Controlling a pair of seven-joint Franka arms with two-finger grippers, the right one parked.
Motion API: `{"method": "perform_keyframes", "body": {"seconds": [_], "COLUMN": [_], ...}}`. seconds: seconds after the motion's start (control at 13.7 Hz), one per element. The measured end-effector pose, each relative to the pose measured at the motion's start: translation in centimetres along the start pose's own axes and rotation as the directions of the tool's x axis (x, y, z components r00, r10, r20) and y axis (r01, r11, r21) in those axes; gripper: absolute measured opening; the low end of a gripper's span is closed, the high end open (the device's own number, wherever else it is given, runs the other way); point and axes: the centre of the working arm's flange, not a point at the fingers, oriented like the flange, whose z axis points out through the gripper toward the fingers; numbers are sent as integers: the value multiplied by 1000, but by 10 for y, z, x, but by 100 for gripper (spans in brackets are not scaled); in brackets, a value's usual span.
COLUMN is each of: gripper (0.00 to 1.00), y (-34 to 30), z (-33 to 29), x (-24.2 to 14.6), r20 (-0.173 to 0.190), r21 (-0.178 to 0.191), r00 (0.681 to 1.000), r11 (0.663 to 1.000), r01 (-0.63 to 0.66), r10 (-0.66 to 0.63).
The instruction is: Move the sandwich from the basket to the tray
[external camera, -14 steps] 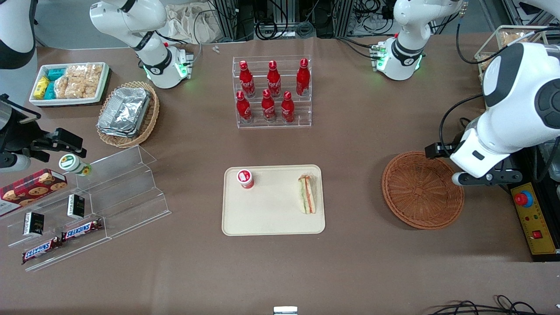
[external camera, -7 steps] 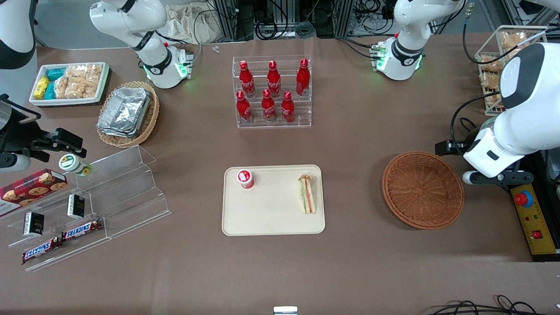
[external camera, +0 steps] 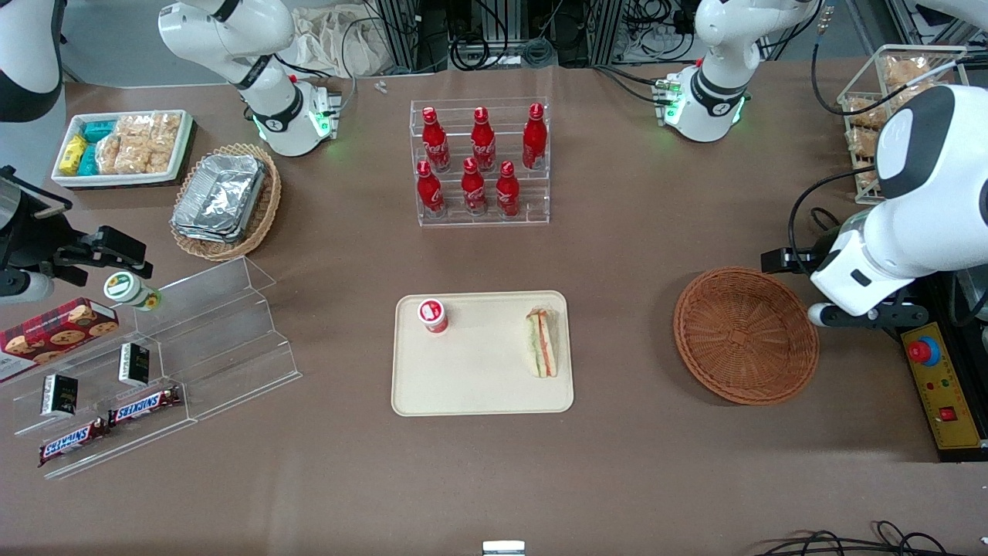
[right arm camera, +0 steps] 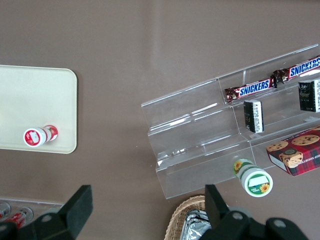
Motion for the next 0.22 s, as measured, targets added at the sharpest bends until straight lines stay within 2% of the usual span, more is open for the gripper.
{"method": "perform_keyframes", "body": {"seconds": [0.22], "gripper": [100], "y": [1], "z": [-4], "x": [-3], "r20": [-6], "r21": [-1], "r00": [1000], "r11": [1000], "r01": [3], "r10": [-3]}}
